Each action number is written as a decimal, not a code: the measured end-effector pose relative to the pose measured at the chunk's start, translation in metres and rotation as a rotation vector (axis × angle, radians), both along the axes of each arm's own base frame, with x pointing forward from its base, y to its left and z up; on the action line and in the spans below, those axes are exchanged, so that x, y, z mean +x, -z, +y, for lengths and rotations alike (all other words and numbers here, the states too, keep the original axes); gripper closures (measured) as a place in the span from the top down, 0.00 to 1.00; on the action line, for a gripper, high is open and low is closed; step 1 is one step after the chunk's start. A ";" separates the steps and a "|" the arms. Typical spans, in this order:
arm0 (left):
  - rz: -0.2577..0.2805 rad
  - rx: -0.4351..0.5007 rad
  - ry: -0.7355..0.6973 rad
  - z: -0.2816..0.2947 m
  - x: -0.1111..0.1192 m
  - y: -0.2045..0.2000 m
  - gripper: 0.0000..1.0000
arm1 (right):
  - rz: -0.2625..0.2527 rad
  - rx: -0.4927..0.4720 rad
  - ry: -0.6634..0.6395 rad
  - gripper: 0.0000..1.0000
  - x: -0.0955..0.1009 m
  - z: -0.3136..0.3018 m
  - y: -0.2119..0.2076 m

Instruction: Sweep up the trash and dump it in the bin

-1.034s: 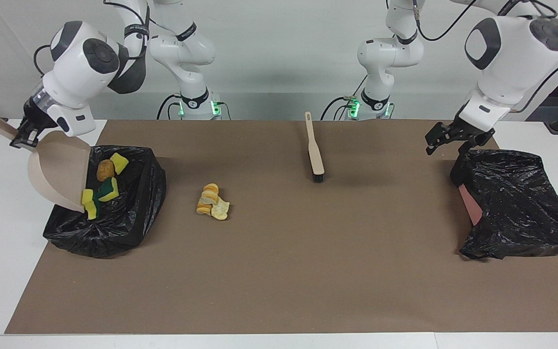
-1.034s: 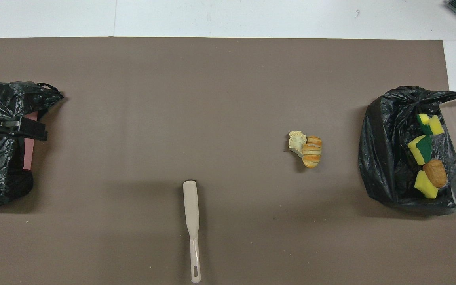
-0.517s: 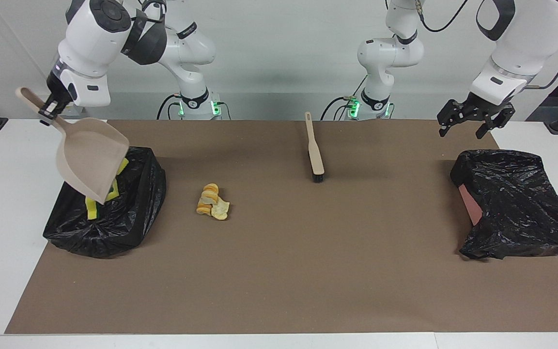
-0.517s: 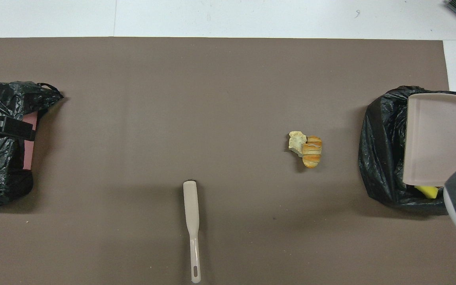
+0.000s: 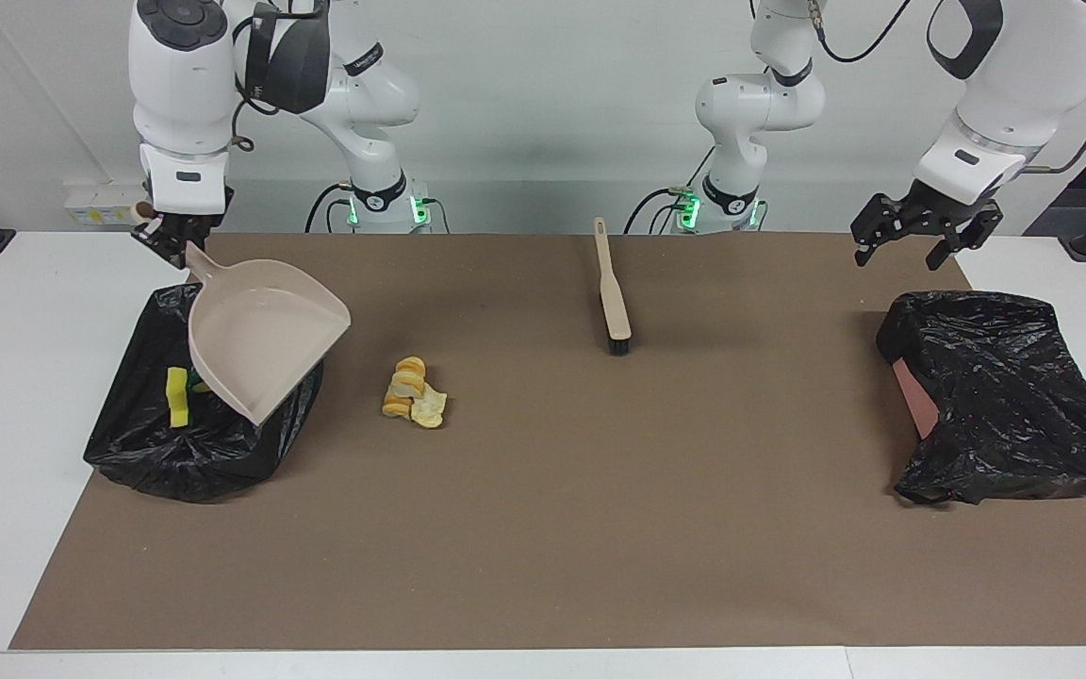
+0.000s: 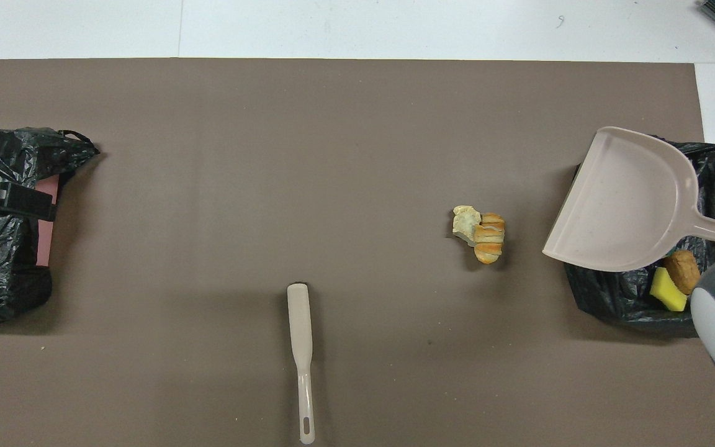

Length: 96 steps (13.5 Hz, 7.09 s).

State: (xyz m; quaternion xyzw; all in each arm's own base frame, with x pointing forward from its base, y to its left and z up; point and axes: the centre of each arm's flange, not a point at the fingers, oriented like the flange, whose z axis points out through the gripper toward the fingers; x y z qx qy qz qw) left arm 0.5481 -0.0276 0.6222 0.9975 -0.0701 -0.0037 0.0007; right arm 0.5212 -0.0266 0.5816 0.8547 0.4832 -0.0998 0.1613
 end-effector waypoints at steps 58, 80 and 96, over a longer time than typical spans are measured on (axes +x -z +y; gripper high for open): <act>-0.163 -0.094 -0.090 -0.192 0.085 0.151 1.00 | -0.187 0.492 0.838 1.00 0.034 0.375 0.087; -0.012 -0.045 -0.116 -0.346 0.015 0.275 0.78 | -0.038 0.448 0.818 1.00 -0.221 0.483 0.246; -0.064 -0.022 -0.020 -0.253 0.049 0.181 0.31 | -0.017 0.398 0.828 0.26 -0.211 0.482 0.225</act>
